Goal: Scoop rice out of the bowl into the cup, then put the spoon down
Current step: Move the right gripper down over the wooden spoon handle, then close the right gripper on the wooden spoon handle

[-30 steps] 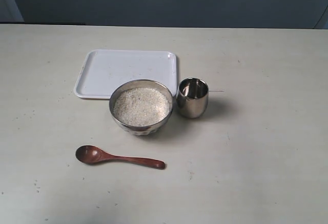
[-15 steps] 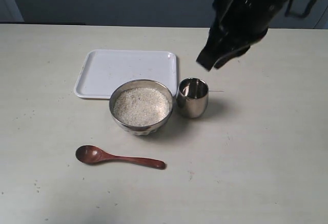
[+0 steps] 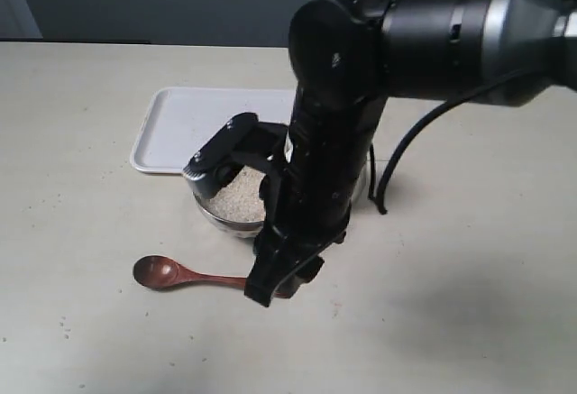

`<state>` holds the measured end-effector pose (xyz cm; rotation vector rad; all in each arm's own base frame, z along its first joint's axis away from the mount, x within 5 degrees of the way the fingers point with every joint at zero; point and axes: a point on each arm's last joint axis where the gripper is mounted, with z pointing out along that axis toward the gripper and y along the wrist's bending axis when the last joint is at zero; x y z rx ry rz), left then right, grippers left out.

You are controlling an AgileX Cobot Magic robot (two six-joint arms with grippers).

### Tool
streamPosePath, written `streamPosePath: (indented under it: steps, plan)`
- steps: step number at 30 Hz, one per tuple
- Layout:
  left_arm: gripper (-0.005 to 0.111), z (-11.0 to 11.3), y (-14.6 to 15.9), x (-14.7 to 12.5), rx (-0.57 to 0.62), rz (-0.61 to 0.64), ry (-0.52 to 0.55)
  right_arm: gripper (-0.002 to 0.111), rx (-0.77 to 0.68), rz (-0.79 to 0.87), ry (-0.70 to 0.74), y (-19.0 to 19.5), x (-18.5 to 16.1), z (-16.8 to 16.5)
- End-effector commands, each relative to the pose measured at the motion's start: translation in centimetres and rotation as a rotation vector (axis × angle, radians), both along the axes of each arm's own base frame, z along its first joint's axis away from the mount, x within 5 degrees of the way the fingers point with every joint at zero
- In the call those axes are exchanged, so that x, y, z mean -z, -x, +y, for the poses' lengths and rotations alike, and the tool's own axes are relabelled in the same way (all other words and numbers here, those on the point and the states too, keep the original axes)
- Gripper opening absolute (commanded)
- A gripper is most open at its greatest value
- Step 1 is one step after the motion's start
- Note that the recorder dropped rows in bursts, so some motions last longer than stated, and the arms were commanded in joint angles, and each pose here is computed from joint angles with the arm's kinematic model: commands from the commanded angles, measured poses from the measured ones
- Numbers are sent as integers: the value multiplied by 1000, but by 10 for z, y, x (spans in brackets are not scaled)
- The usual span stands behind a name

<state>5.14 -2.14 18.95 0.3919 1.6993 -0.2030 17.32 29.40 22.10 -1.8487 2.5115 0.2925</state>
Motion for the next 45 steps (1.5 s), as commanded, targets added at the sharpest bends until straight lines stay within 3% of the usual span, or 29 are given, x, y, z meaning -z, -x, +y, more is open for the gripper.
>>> streamPosePath:
  steps: [1, 19, 45]
  plan:
    - [0, 0, 0, -2, -1, -18, 12, 47, -92, 12, 37, 13, 25, 16]
    - [0, 0, 0, -2, -1, -18, 12, 47, -158, -71, 24, 6, 80, 40]
    - [0, 0, 0, -2, -1, -18, 12, 47, -222, -225, -15, -8, 86, 46]
